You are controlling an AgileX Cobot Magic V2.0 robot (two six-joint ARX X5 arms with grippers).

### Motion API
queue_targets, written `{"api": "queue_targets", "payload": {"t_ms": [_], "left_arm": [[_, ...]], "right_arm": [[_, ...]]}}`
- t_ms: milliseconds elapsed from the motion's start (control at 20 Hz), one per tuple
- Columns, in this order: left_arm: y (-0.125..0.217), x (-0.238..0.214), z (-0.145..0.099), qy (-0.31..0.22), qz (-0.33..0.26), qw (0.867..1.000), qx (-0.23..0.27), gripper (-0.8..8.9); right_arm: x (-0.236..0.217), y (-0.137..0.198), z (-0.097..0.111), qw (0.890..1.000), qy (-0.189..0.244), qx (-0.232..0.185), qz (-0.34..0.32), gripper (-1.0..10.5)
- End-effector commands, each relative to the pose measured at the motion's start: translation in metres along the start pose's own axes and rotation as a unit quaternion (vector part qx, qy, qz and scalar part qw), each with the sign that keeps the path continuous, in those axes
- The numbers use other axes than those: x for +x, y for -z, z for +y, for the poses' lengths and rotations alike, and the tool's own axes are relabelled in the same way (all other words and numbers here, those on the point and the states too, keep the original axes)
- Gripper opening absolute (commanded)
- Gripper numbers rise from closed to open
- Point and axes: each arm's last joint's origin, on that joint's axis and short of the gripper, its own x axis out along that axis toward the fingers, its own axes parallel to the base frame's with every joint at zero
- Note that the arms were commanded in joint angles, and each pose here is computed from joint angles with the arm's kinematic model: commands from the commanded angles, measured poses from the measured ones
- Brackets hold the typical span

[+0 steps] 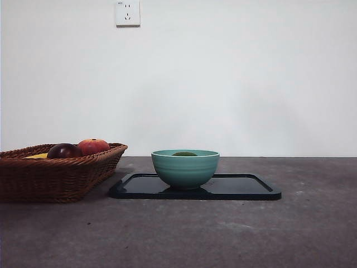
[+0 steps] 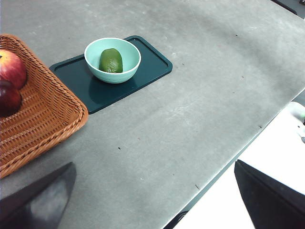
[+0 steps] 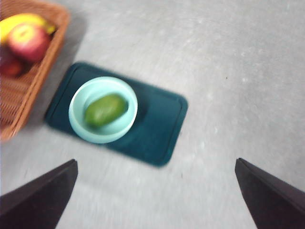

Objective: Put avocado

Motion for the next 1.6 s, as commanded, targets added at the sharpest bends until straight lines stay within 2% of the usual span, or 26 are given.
{"api": "queue_targets", "payload": {"t_ms": [50, 350, 700, 950, 1150, 1250, 1300, 1350, 1400, 1450, 1600], "left_arm": [[-0.003, -0.002, -0.001, 0.004, -0.01, 1.0, 0.0, 5.3], [-0.002, -0.002, -0.001, 0.004, -0.008, 1.0, 0.0, 5.3], [-0.002, -0.002, -0.001, 0.004, -0.008, 1.0, 0.0, 5.3], [-0.002, -0.002, -0.001, 0.004, -0.007, 1.0, 0.0, 5.3], [-0.002, -0.002, -0.001, 0.004, -0.007, 1.0, 0.0, 5.05], [-0.002, -0.002, -0.001, 0.004, -0.007, 1.0, 0.0, 3.89], [-0.002, -0.002, -0.001, 0.004, -0.007, 1.0, 0.0, 3.17], [-0.002, -0.002, -0.001, 0.004, -0.007, 1.0, 0.0, 1.67], [-0.002, -0.002, -0.001, 0.004, -0.006, 1.0, 0.0, 0.07], [-0.002, -0.002, -0.001, 0.004, -0.008, 1.0, 0.0, 0.18], [-0.002, -0.002, -0.001, 0.004, -0.008, 1.0, 0.0, 0.19]], "right_arm": [[-0.022, 0.035, -0.003, 0.999, -0.002, -0.026, 0.027, 6.7], [-0.058, 0.123, -0.025, 0.999, -0.032, -0.023, 0.013, 6.7], [-0.056, 0.211, -0.055, 0.999, -0.047, -0.012, -0.013, 6.7], [-0.044, 0.243, -0.059, 0.986, -0.138, 0.019, -0.089, 6.7], [-0.038, 0.253, -0.061, 0.986, -0.143, 0.019, -0.087, 6.6], [-0.038, 0.253, -0.061, 0.985, -0.144, 0.019, -0.089, 5.7], [-0.038, 0.253, -0.061, 0.985, -0.144, 0.019, -0.089, 4.4], [-0.038, 0.253, -0.061, 0.985, -0.144, 0.019, -0.089, 1.6], [-0.038, 0.253, -0.061, 0.985, -0.144, 0.019, -0.089, -0.2], [-0.038, 0.253, -0.061, 0.985, -0.144, 0.019, -0.089, 0.2], [-0.038, 0.252, -0.061, 0.985, -0.144, 0.02, -0.091, 0.2]]}}
